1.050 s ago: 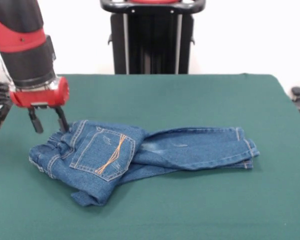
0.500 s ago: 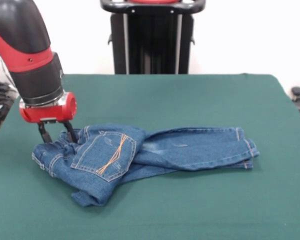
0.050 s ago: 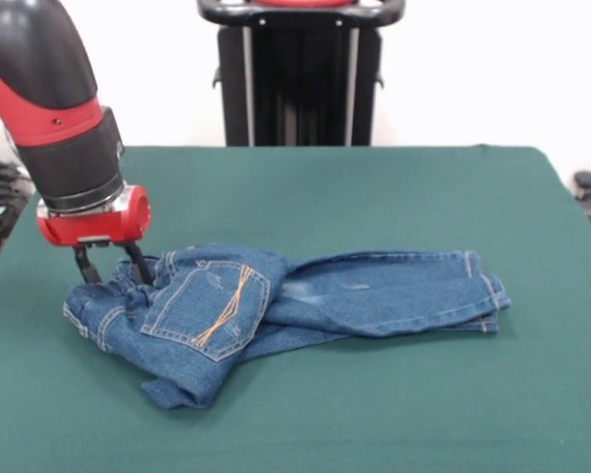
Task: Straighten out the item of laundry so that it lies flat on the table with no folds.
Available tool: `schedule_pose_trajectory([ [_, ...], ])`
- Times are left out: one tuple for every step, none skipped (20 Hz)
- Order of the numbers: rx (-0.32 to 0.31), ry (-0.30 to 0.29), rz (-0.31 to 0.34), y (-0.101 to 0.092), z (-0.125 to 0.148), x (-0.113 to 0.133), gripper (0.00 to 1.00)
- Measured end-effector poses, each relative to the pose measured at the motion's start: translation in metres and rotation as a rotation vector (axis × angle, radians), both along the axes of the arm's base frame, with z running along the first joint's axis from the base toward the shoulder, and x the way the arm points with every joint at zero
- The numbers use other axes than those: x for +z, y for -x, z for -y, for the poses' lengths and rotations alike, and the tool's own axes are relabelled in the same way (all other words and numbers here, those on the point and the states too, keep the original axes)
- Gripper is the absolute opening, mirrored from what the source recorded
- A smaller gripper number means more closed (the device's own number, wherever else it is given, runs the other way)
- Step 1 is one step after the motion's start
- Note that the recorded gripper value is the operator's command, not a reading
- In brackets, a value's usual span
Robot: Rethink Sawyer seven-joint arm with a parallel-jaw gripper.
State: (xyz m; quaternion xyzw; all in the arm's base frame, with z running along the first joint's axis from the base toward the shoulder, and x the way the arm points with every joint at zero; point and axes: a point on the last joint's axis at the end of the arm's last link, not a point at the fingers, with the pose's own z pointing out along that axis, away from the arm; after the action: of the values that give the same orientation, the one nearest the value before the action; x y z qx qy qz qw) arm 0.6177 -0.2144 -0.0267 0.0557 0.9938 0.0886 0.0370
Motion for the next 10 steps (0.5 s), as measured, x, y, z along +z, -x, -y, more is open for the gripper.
schedule_pose_trajectory([
  [0.001,-0.001,0.002,-0.0004,-0.0003,0.0001,1.00],
  [0.002,-0.001,0.003,-0.0007,-0.0006,0.0003,0.00],
  [0.003,0.000,0.006,-0.0017,-0.0001,0.0017,0.00],
  [0.003,0.000,0.007,-0.0017,0.0002,0.0019,0.00],
  [0.003,0.001,0.007,-0.0017,0.0005,0.0022,0.00],
  [0.003,0.002,0.007,-0.0019,0.0005,0.0026,0.00],
  [0.004,0.002,0.007,-0.0019,0.0003,0.0026,0.00],
  [0.003,0.002,0.008,-0.0019,0.0005,0.0026,0.00],
  [0.004,0.002,0.008,-0.0019,0.0004,0.0025,0.00],
  [0.004,0.002,0.008,-0.0019,0.0004,0.0026,0.00],
])
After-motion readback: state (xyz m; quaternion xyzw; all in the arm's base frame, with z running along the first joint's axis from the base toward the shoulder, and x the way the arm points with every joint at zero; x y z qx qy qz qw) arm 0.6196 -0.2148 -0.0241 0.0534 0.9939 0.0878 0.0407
